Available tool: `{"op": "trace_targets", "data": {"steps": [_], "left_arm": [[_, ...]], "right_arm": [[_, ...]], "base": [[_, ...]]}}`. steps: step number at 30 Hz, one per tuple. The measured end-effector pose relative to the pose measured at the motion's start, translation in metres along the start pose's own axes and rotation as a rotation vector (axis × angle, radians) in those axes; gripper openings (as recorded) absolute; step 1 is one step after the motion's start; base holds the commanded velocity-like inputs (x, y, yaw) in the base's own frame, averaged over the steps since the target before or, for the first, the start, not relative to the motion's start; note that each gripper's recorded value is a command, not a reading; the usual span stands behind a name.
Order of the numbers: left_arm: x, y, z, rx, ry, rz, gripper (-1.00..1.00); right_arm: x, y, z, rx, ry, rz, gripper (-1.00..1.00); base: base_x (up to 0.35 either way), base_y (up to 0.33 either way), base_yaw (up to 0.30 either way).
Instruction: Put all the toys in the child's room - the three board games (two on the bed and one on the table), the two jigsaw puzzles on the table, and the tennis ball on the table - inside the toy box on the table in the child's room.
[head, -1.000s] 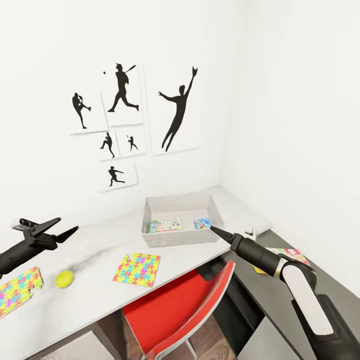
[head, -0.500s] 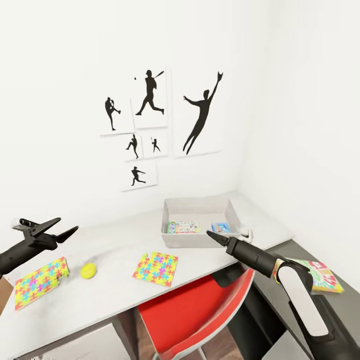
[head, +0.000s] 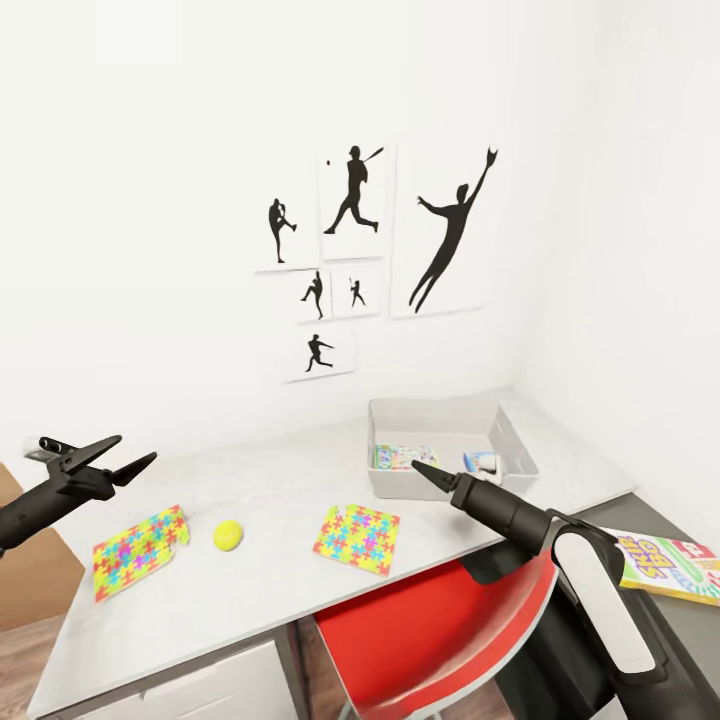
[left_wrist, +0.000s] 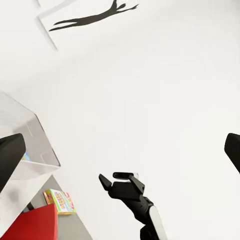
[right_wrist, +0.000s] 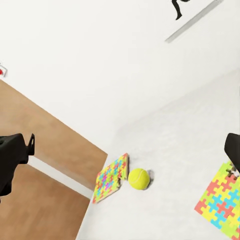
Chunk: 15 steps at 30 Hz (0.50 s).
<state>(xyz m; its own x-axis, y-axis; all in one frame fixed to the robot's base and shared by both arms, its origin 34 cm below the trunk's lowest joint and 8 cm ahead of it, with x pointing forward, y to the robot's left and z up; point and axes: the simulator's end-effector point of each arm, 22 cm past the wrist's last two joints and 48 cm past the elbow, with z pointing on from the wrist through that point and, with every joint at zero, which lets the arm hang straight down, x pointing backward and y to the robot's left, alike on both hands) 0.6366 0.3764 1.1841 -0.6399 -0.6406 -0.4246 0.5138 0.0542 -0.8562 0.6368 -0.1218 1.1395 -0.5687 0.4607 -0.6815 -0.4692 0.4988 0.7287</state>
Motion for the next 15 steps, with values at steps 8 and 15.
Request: {"op": "trace_targets", "data": {"steps": [8,15], "left_arm": [[0.0001,0.0001,0.0000,0.000,0.000,0.000,1.00],[0.0001,-0.0005,-0.0001,0.003,0.000,0.001,1.00]], "right_arm": [[-0.0008,0.0000,0.0002,0.000,-0.005,-0.001,1.00],[-0.0006,-0.0002,0.0004,0.001,-0.004,-0.001,1.00]], "base": [[0.000,0.002,0.000],[-0.004,0.002,0.099]]}}
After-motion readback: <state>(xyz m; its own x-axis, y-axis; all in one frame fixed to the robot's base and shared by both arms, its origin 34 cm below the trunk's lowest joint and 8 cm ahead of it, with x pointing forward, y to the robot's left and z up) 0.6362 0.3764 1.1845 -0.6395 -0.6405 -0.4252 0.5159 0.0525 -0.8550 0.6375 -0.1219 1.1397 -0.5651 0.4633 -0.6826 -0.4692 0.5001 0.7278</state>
